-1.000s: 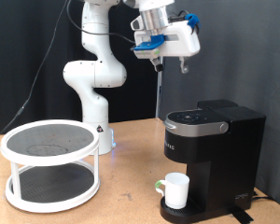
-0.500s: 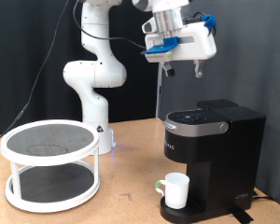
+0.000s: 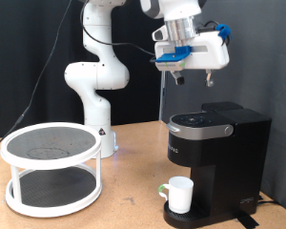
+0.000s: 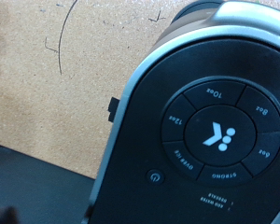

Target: Make a cup of coffee with the keurig machine

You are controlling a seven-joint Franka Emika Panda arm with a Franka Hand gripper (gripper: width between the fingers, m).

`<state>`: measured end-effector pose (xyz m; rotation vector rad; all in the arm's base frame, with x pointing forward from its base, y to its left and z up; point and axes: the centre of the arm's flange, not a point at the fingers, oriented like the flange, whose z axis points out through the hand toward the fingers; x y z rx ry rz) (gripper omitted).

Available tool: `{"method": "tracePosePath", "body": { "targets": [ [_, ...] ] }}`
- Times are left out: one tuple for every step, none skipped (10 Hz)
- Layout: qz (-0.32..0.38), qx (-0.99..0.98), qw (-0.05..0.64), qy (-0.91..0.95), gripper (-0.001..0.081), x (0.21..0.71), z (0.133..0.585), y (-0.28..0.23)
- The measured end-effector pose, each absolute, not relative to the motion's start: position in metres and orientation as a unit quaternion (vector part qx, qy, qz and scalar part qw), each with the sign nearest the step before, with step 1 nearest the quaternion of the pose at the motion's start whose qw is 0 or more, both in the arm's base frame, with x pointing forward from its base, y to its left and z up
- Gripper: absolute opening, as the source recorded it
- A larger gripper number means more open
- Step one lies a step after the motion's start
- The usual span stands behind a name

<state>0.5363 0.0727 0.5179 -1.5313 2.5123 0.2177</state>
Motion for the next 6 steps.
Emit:
{"method": "tracePosePath", "body": {
  "targets": [
    [0.071, -0.519, 0.094, 0.847, 0.0627, 0.535, 0.51, 0.074],
    [0.069, -0.52, 0.094, 0.846, 0.0443, 0.534, 0.502, 0.076],
    [0.067, -0.521, 0.093, 0.846, 0.0443, 0.533, 0.494, 0.076],
    [0.066, -0.521, 0.093, 0.846, 0.0259, 0.531, 0.486, 0.076],
    [0.068, -0.521, 0.092, 0.846, 0.0259, 0.53, 0.478, 0.077],
    [0.071, -0.522, 0.091, 0.845, 0.0124, 0.527, 0.47, 0.077]
  ]
}}
